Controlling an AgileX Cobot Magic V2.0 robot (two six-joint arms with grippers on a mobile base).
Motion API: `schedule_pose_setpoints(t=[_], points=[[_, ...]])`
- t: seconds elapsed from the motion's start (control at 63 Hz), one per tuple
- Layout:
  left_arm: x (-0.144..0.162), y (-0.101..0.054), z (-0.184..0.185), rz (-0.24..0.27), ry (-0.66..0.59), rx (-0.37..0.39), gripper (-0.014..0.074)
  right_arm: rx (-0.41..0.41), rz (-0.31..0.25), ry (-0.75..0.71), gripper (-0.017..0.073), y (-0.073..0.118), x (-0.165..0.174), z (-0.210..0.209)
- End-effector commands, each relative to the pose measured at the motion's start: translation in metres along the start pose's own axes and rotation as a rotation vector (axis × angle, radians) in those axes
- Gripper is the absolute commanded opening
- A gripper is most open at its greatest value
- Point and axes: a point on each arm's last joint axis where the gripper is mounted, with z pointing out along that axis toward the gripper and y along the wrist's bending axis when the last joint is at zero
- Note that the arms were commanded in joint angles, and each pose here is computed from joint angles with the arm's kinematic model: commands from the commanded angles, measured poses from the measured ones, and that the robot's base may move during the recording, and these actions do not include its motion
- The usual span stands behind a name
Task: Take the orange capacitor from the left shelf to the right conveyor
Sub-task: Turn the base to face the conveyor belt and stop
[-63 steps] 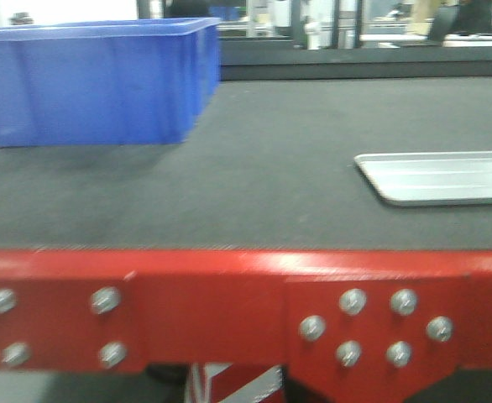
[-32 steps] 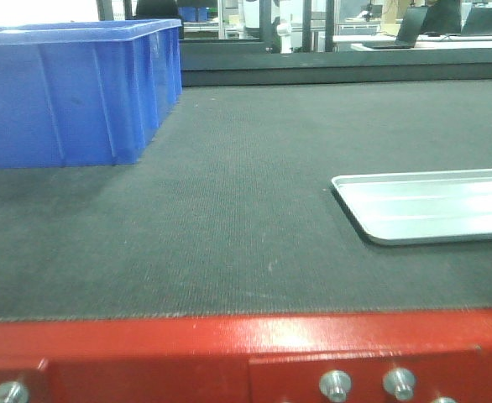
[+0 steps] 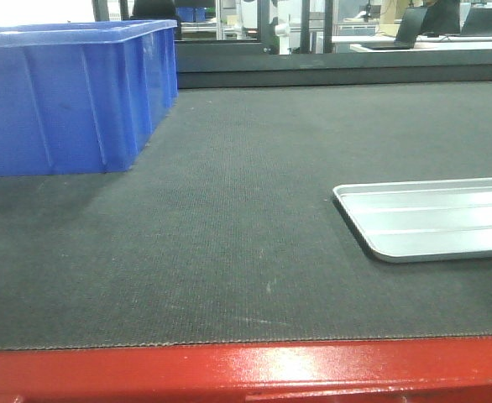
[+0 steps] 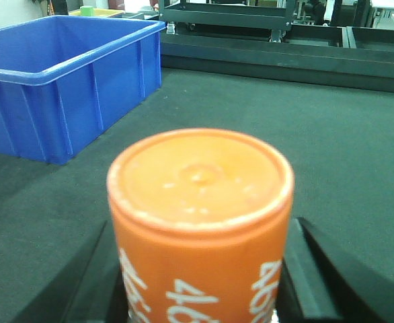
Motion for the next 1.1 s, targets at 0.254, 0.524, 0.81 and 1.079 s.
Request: schedule_pose_setpoints(t=[0.254, 0.524, 0.81, 1.079], points=[[-0.009, 0.000, 0.001, -0.005, -0.076, 0.005, -0.0127, -0.004, -0.019, -0.123, 0.0130, 0.001, -0.018, -0.003], [-0.009, 0.000, 0.001, -0.005, -0.076, 0.005, -0.0127, -0.004, -0.019, -0.120, 0.0130, 0.001, -0.018, -0.003], [-0.009, 0.000, 0.001, -0.005, -0.076, 0.005, -0.0127, -0.003, -0.020, -0.054, 0.0129, 0.001, -0.019, 0.019], [-0.009, 0.000, 0.001, -0.005, -0.076, 0.005, -0.0127, -0.015, -0.023, -0.001, 0.0129, 0.004, -0.022, 0.084]])
